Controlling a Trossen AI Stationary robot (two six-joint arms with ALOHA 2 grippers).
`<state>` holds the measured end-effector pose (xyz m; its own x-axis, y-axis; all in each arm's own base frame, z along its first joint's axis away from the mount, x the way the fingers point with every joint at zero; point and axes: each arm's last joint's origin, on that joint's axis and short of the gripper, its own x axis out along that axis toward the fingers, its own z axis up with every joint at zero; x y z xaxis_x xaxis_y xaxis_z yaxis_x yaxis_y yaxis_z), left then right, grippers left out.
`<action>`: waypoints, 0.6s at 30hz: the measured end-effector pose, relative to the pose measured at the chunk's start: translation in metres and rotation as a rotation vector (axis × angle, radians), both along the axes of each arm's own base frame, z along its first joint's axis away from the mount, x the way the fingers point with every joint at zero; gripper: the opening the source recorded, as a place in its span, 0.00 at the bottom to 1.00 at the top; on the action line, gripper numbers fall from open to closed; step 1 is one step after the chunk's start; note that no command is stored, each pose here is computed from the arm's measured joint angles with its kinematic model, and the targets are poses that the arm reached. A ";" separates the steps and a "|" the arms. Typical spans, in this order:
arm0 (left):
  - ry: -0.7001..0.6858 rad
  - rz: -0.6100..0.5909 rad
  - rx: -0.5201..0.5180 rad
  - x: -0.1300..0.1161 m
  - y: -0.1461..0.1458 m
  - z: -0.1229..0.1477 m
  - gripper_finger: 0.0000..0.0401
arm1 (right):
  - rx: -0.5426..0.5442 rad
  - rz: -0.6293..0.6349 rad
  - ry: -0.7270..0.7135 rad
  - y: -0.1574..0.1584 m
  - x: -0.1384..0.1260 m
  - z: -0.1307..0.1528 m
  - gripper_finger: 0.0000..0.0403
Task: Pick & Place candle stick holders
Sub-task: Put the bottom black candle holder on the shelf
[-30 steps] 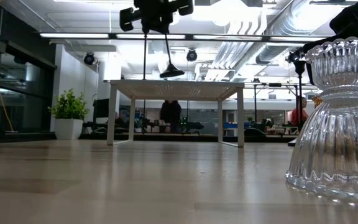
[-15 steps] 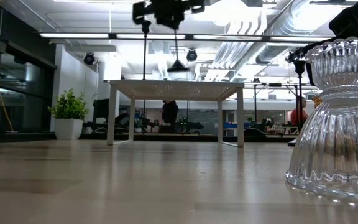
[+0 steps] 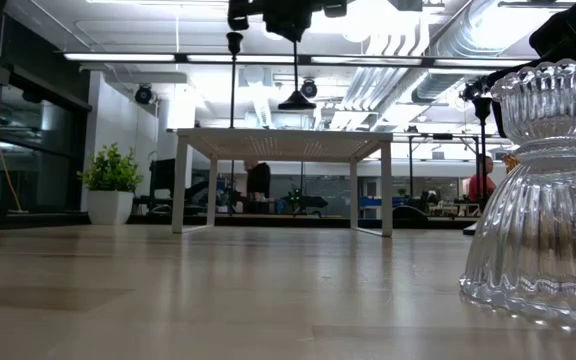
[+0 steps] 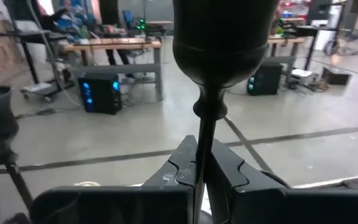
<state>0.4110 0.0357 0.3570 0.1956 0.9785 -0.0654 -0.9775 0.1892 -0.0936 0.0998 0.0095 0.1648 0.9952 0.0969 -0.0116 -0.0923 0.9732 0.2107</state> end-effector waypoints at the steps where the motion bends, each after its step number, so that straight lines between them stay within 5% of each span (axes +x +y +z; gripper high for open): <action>1: 0.009 0.005 0.001 0.000 0.000 -0.002 0.01 | 0.000 0.000 0.000 0.000 0.000 0.000 0.01; 18: -0.027 0.037 -0.028 -0.003 0.021 -0.006 0.01 | 0.000 -0.001 -0.002 0.000 0.000 0.000 0.01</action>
<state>0.4084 0.0571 0.3509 0.1616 0.9829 -0.0883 -0.9807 0.1500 -0.1252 0.0998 0.0095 0.1649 0.9953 0.0964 -0.0101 -0.0921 0.9732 0.2107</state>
